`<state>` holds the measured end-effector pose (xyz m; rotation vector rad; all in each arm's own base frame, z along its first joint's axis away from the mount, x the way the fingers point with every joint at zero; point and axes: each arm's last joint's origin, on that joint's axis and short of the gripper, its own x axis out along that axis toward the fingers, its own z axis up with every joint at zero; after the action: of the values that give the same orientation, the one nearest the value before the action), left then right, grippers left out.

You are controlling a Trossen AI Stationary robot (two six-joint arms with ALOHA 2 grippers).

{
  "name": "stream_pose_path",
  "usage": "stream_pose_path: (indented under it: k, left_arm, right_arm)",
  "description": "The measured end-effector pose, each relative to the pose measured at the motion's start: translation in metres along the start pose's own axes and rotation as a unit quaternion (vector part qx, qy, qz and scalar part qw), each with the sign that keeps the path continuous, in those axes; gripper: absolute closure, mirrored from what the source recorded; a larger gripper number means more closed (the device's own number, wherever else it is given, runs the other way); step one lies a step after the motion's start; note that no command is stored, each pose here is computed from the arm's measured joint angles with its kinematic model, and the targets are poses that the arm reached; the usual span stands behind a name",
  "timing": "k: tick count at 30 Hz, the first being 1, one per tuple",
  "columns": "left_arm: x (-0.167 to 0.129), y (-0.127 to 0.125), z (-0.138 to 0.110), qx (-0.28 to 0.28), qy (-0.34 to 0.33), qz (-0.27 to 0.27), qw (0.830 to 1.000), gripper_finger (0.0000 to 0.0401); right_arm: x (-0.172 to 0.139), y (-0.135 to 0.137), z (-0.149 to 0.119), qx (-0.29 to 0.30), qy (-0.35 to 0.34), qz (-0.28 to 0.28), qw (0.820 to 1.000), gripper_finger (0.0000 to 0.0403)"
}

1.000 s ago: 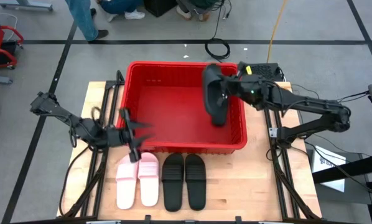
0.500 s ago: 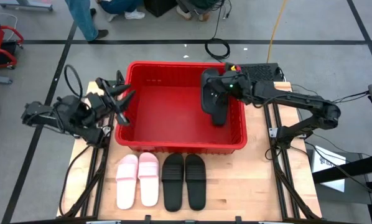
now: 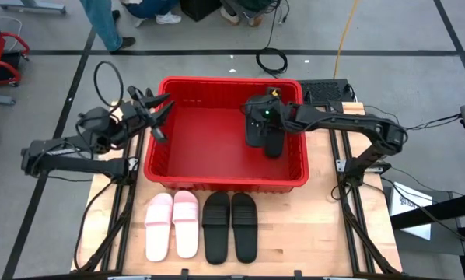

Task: Pick and place slides into bin
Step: Put the right black slide into the red bin

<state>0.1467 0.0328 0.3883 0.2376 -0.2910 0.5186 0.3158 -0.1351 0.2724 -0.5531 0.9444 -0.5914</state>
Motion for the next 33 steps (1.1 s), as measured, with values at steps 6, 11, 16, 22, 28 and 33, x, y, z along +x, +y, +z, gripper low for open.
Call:
stream_pose_path:
  k: [6,11,16,22,28,33]
  left_arm:
    - [0.003,0.006,-0.004,0.001,0.007,-0.003,1.0,0.0274]
    - [0.003,0.009,-0.005,-0.003,0.011,0.007,1.0,0.0274]
    - [0.004,0.01,-0.006,-0.001,0.014,0.008,1.0,0.0274]
    - [0.004,0.009,-0.006,-0.003,0.012,-0.005,1.0,0.0274]
    - [0.004,0.008,-0.006,-0.006,0.01,-0.014,1.0,0.0274]
    - [0.004,0.008,-0.006,-0.007,0.01,-0.014,1.0,0.0274]
  right_arm:
    - [0.026,0.01,-0.003,0.004,0.001,0.034,0.999,0.0396]
    - [0.046,0.016,-0.009,-0.009,0.022,0.04,0.999,0.0396]
    - [0.061,0.018,-0.016,-0.007,0.042,0.044,0.998,0.0396]
    - [0.075,0.021,-0.025,-0.013,0.063,0.052,0.997,0.0396]
    - [0.081,0.02,-0.029,-0.005,0.043,0.075,0.996,0.0396]
    - [0.085,0.022,-0.038,-0.009,0.046,0.074,0.996,0.0396]
